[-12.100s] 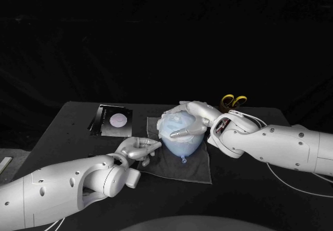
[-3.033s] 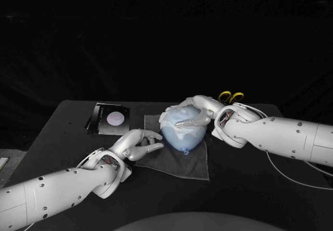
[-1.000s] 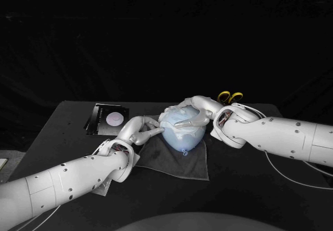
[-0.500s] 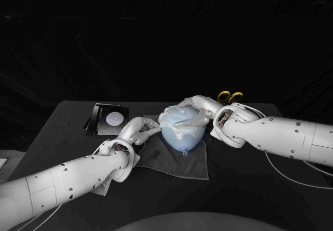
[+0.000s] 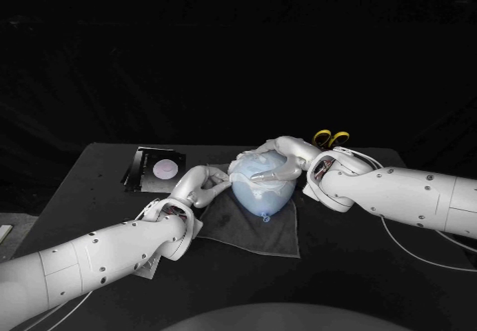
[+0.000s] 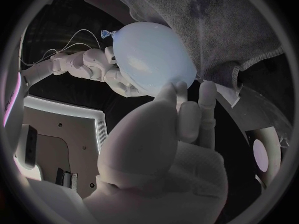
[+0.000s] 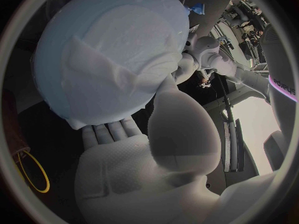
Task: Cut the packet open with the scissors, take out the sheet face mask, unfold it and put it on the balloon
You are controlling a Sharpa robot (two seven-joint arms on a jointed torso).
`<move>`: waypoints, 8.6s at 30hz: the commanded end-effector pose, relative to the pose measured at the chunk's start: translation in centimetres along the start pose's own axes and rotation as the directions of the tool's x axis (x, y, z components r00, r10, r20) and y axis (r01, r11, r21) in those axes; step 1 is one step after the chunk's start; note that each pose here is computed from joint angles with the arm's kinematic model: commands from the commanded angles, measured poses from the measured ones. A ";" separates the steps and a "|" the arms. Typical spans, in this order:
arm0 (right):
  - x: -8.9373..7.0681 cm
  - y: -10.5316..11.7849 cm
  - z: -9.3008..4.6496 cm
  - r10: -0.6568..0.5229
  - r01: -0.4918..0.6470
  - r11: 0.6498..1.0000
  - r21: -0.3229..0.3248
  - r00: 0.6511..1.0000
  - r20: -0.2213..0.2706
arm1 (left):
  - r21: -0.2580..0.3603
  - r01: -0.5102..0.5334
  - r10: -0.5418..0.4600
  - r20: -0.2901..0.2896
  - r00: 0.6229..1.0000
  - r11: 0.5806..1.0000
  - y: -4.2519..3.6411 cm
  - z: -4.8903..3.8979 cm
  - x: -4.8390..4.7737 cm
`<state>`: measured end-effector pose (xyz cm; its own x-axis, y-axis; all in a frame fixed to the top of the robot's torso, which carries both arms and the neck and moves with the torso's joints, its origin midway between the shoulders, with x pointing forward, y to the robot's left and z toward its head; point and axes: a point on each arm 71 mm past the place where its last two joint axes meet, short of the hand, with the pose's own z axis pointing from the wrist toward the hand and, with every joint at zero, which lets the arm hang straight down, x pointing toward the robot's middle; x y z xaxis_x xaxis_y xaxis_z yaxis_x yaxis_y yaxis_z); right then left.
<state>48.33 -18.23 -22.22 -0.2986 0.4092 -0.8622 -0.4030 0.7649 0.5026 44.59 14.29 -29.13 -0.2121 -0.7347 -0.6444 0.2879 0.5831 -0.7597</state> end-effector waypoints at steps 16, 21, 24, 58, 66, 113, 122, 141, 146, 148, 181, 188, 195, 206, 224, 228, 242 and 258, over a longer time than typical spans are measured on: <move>1.0 -0.7 -0.3 -0.005 0.007 0.999 0.037 0.998 -0.063 | -0.020 0.042 -0.041 0.018 0.999 0.999 0.42 -0.30 -0.77; 1.0 -0.6 -0.2 -0.005 0.007 0.999 0.036 0.998 -0.064 | -0.026 0.047 -0.047 0.004 0.999 0.999 0.36 -0.24 -0.54; 1.0 -0.6 -0.2 -0.004 0.006 0.999 0.035 0.998 -0.065 | -0.028 0.049 -0.049 0.000 0.999 0.998 0.31 -0.21 -0.43; 1.0 -0.5 -0.3 -0.001 0.003 0.999 0.035 0.998 -0.065 | -0.081 0.073 -0.072 0.018 0.997 0.994 0.39 0.30 0.11; 1.0 -0.5 -0.3 0.000 0.003 0.999 0.035 0.998 -0.064 | -0.080 0.073 -0.071 0.029 0.997 0.994 0.33 0.30 0.07; 1.1 -0.4 -0.3 0.000 0.002 0.999 0.033 0.998 -0.067 | -0.073 0.153 -0.158 -0.071 0.985 0.986 0.20 0.51 0.99; 1.1 -0.4 -0.2 0.001 0.002 0.999 0.032 0.998 -0.067 | -0.086 0.155 -0.161 -0.070 0.984 0.984 0.19 0.68 1.21; 1.1 -0.4 -0.2 0.001 0.002 0.999 0.034 0.998 -0.068 | -0.094 0.162 -0.160 0.031 0.987 0.982 0.36 0.62 0.44; 1.1 -0.4 -0.3 0.000 0.002 0.999 0.035 0.998 -0.068 | -0.090 0.162 -0.160 0.035 0.987 0.983 0.36 0.50 0.28; 1.1 -0.5 -0.3 0.000 0.002 0.999 0.036 0.998 -0.069 | -0.088 0.163 -0.160 0.034 0.987 0.983 0.36 0.43 0.22; 1.0 -0.7 -0.4 -0.001 0.004 0.999 0.041 0.998 -0.067 | -0.131 0.129 -0.135 -0.040 0.990 0.983 2.17 -0.56 -1.18; 1.0 -0.7 -0.4 -0.001 0.003 0.999 0.040 0.998 -0.068 | -0.166 0.124 -0.130 -0.029 0.991 0.978 2.77 -0.67 -1.55; 1.0 -0.7 -0.4 -0.001 0.004 0.999 0.042 0.998 -0.068 | -0.188 0.113 -0.121 -0.031 0.992 0.976 3.34 -1.00 -2.06; 1.0 -0.8 -0.5 -0.001 0.004 0.999 0.043 0.998 -0.069 | -0.069 0.120 -0.122 -0.035 0.992 0.990 2.03 -1.66 -2.40; 1.3 -0.8 -0.4 0.006 -0.003 0.999 0.046 0.997 -0.078 | 0.273 0.104 -0.086 -0.077 0.993 0.956 -3.48 -2.44 -0.34; 1.5 -0.9 -0.4 0.009 -0.005 0.999 0.047 0.997 -0.081 | 0.291 0.085 -0.060 -0.093 0.994 0.953 -3.88 -2.29 0.19; 1.8 -0.9 -0.5 0.014 -0.009 0.999 0.049 0.996 -0.087 | 0.254 -0.001 0.030 -0.108 0.994 0.967 -3.58 -1.17 1.41; 1.8 -1.0 -0.6 0.014 -0.009 0.999 0.052 0.996 -0.085 | 0.201 -0.022 0.047 -0.123 0.991 0.979 -3.34 -0.76 1.91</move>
<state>48.16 -18.31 -22.85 -0.3144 0.4153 -0.8537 -0.3878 0.7646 0.5148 42.49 11.31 -27.73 -0.2993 -0.6715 -0.6779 0.4918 0.5003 -0.7127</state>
